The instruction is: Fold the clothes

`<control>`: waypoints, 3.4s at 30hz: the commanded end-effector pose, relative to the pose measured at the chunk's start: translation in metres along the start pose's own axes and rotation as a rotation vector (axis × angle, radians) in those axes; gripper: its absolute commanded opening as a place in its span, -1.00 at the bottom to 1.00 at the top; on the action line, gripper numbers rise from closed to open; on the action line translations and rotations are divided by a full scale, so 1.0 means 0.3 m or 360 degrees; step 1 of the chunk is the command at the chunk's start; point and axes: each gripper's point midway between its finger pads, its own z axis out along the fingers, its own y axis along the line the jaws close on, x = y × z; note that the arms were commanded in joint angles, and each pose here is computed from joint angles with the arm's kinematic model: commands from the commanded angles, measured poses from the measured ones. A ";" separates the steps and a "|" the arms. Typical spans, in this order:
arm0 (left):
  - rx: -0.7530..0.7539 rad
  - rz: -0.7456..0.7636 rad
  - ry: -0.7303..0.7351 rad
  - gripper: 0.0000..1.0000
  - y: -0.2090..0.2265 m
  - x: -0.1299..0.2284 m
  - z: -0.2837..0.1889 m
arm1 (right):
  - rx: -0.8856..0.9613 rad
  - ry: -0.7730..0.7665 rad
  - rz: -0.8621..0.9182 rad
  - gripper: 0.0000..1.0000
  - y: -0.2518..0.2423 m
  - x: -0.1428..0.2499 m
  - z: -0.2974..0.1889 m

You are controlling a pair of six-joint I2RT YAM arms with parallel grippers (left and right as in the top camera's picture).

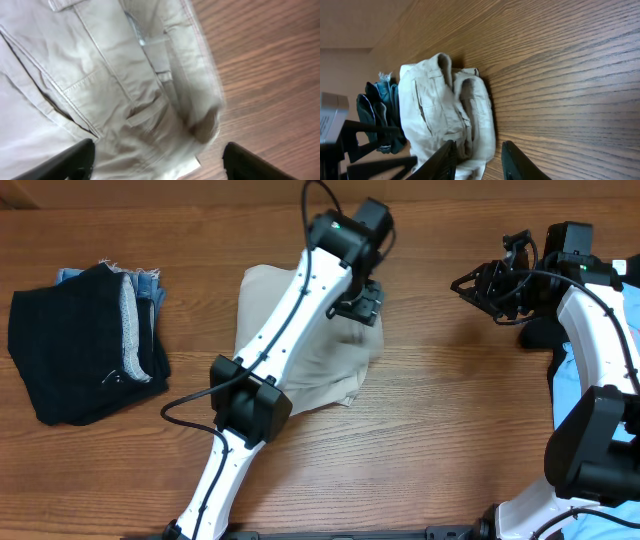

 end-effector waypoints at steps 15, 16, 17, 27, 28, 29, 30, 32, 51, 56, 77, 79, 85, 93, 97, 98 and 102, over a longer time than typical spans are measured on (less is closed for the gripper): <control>0.0236 -0.0576 0.0086 0.69 0.545 0.062 -0.100 | 0.0141 0.0360 -0.0614 -0.07 0.206 0.255 0.262; 0.0238 -0.0603 0.0102 0.71 0.569 0.069 -0.079 | 0.0116 0.0385 -0.0704 -0.07 0.232 0.278 0.307; 0.0238 -0.0622 0.0122 0.72 0.584 0.078 -0.062 | 0.0109 0.0401 -0.0737 -0.07 0.242 0.292 0.338; 0.0246 -0.0611 0.0302 0.81 0.598 0.161 0.044 | 0.0067 0.0584 -0.0741 -0.07 0.167 0.396 0.594; 0.0246 -0.0612 0.0302 0.81 0.600 0.161 0.049 | 0.0055 0.0579 -0.0744 -0.07 0.171 0.394 0.597; 0.0246 -0.0611 0.0299 0.81 0.600 0.159 0.054 | 0.0041 0.0572 -0.0750 -0.07 0.176 0.391 0.599; 0.0246 -0.0611 0.0295 0.81 0.601 0.157 0.056 | 0.0015 0.0566 -0.0754 -0.07 0.187 0.389 0.601; 0.0246 -0.0609 0.0287 0.82 0.601 0.153 0.057 | -0.0027 0.0558 -0.0761 -0.07 0.202 0.387 0.606; 0.0226 -0.0607 0.0277 0.80 0.611 0.150 0.059 | -0.0267 0.0657 -0.0779 -0.92 0.329 0.459 0.531; 0.0221 -0.0605 0.0273 0.82 0.613 0.148 0.060 | -0.0052 0.0705 -0.0773 -0.92 0.307 0.486 0.410; 0.0196 -0.0600 0.0255 0.88 0.628 0.142 0.062 | 0.0151 0.1182 -0.0598 -0.92 0.251 0.737 0.280; 0.0190 -0.0599 0.0256 0.89 0.630 0.143 0.062 | 0.0230 0.1184 -0.0616 -0.92 0.219 0.735 0.278; 0.0199 -0.0611 0.0341 0.91 0.617 0.184 0.054 | 0.0344 0.1023 -0.0637 -0.40 0.156 0.677 0.341; 0.0195 -0.0586 0.0340 0.88 0.609 0.181 0.071 | 0.0225 0.0573 -0.0521 -0.04 0.205 0.453 0.450; 0.0204 -0.0591 0.0378 0.88 0.606 0.200 0.122 | 0.0202 0.0490 -0.0446 -0.12 0.190 0.409 0.532; 0.0205 -0.0594 0.0400 0.88 0.605 0.212 0.137 | 0.0187 0.0505 -0.0424 -0.16 0.183 0.415 0.552; 0.0207 -0.0602 0.0464 0.87 0.601 0.249 0.181 | 0.0084 0.0585 -0.0365 -0.47 0.188 0.450 0.591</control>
